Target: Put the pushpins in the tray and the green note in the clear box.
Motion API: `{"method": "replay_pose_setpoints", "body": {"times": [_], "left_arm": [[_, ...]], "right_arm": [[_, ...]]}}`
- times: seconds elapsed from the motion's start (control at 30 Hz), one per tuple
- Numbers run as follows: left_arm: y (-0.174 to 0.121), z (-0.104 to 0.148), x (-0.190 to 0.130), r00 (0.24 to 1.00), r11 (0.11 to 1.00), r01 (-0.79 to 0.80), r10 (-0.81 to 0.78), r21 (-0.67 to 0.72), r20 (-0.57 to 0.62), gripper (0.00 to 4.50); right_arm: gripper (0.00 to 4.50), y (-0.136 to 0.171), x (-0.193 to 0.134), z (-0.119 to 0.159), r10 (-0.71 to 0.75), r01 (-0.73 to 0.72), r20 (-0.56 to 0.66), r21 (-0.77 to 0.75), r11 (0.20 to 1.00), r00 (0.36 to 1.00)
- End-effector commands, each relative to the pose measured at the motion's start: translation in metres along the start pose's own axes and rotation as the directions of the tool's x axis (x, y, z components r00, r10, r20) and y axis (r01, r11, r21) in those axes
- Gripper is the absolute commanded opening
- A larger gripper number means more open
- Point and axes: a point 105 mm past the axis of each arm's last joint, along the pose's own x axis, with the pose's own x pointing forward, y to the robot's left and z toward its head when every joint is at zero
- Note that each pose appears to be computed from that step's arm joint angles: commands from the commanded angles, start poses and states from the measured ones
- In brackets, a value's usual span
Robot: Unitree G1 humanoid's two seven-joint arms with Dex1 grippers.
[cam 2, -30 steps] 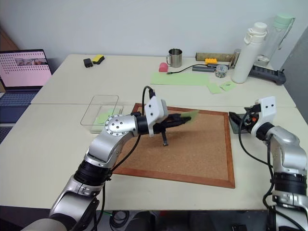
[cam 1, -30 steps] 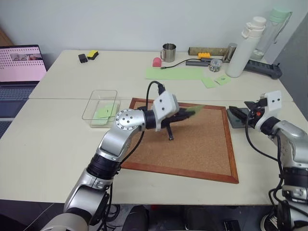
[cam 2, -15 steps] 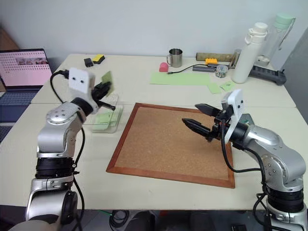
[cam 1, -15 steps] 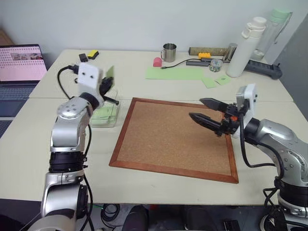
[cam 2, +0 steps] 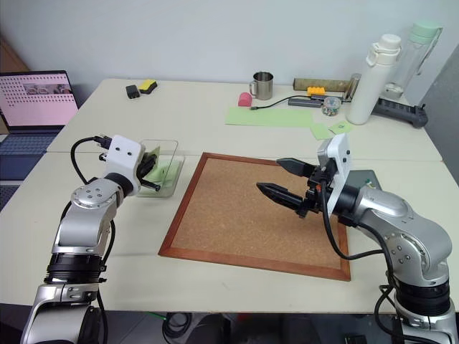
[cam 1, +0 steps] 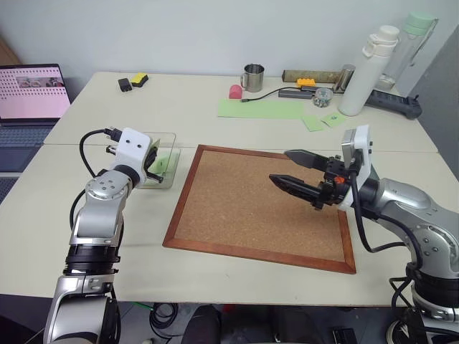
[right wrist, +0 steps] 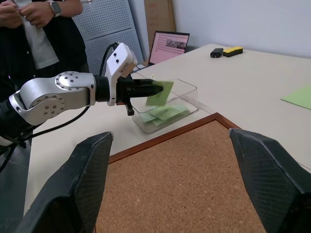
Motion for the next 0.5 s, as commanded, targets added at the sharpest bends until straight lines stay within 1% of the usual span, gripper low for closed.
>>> {"method": "replay_pose_setpoints", "body": {"times": [0.03, 0.07, 0.2, 0.3, 0.4, 0.5], "left_arm": [[0.013, 0.014, -0.002, 0.999, 0.999, -0.028, 0.027, 0.02, 0.046, 1.56], [0.013, 0.015, -0.003, 0.999, 1.0, -0.021, 0.02, 0.02, 0.049, 1.85], [0.012, 0.021, -0.007, 0.998, 1.0, 0.009, -0.01, 0.019, 0.067, 2.73], [0.011, 0.038, -0.012, 0.99, 0.996, 0.071, -0.076, 0.048, 0.117, 3.28], [-0.002, 0.055, -0.02, 0.963, 0.976, 0.211, -0.217, 0.056, 0.157, 4.01], [-0.019, 0.063, -0.03, 0.913, 0.929, 0.37, -0.37, 0.034, 0.169, 4.47]], "right_arm": [[3.99, 0.004, -0.003, 0.008, 0.01, -0.009, 0.022, -0.04, 0.999, 1.0], [3.99, 0.003, -0.004, 0.009, 0.008, -0.007, 0.021, -0.042, 0.999, 1.0], [3.99, 0.002, -0.004, 0.01, -0.004, 0.005, 0.016, -0.045, 0.999, 1.0], [3.99, -0.003, -0.007, 0.014, -0.026, 0.027, 0.016, -0.053, 0.998, 1.0], [3.99, -0.01, -0.013, 0.014, -0.061, 0.061, 0.007, -0.059, 0.996, 0.998], [3.99, -0.016, -0.021, 0.007, -0.08, 0.076, -0.041, -0.077, 0.994, 0.996]]}}
